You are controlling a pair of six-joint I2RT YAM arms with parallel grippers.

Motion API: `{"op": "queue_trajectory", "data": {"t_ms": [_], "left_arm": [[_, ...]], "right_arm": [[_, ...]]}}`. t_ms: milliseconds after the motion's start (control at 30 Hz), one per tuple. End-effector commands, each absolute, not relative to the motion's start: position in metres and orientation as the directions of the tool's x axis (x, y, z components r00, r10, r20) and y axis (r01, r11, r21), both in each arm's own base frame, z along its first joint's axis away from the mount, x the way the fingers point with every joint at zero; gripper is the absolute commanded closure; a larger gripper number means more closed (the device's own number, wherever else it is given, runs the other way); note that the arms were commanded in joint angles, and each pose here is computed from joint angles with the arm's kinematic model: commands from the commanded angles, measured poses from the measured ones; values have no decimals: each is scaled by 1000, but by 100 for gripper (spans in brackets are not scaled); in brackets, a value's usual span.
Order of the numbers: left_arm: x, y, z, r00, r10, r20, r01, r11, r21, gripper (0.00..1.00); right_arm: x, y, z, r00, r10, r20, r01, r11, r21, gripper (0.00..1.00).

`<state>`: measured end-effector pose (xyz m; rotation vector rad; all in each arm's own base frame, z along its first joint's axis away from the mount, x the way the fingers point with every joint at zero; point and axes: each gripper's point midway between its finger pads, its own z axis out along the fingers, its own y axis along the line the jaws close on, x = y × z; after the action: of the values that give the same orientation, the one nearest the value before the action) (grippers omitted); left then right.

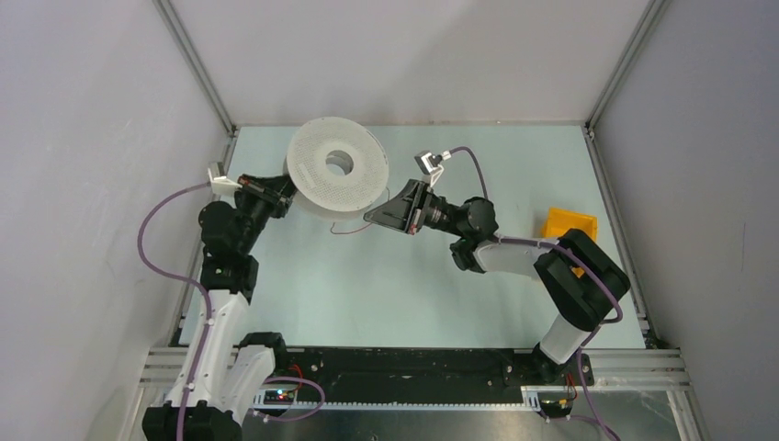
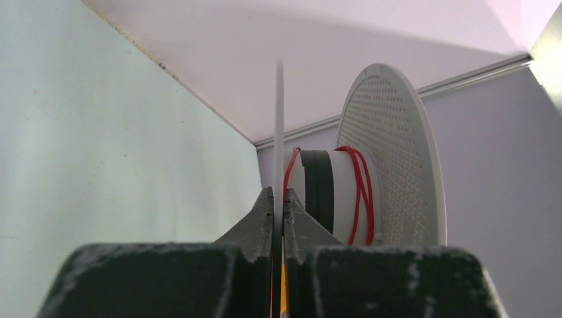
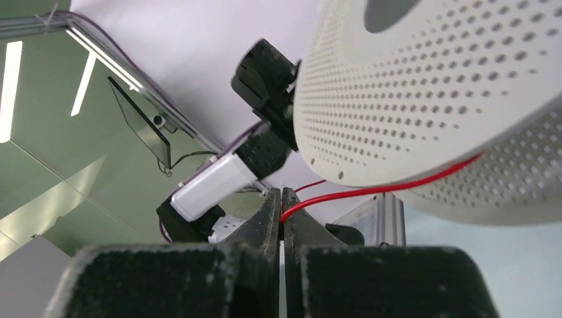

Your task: Wrap the cables

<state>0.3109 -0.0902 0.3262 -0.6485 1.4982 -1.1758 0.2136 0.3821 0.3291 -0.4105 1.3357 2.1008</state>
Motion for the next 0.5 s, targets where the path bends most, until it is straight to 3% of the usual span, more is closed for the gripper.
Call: {"op": "queue_trajectory", "data": {"t_ms": [0, 233, 467], "left_arm": [[308, -83, 360, -216, -929, -299, 273, 237, -932, 100], [310, -83, 353, -236, -951, -199, 243, 140, -960, 100], [308, -82, 355, -259, -963, -74, 219, 16, -976, 100]], "right_arm": [[206, 378, 385, -697, 436, -570, -716, -379, 585, 100], [201, 384, 399, -667, 467, -580, -744, -389, 543, 100], [220, 404, 367, -675, 474, -565, -732, -332, 595, 100]]}}
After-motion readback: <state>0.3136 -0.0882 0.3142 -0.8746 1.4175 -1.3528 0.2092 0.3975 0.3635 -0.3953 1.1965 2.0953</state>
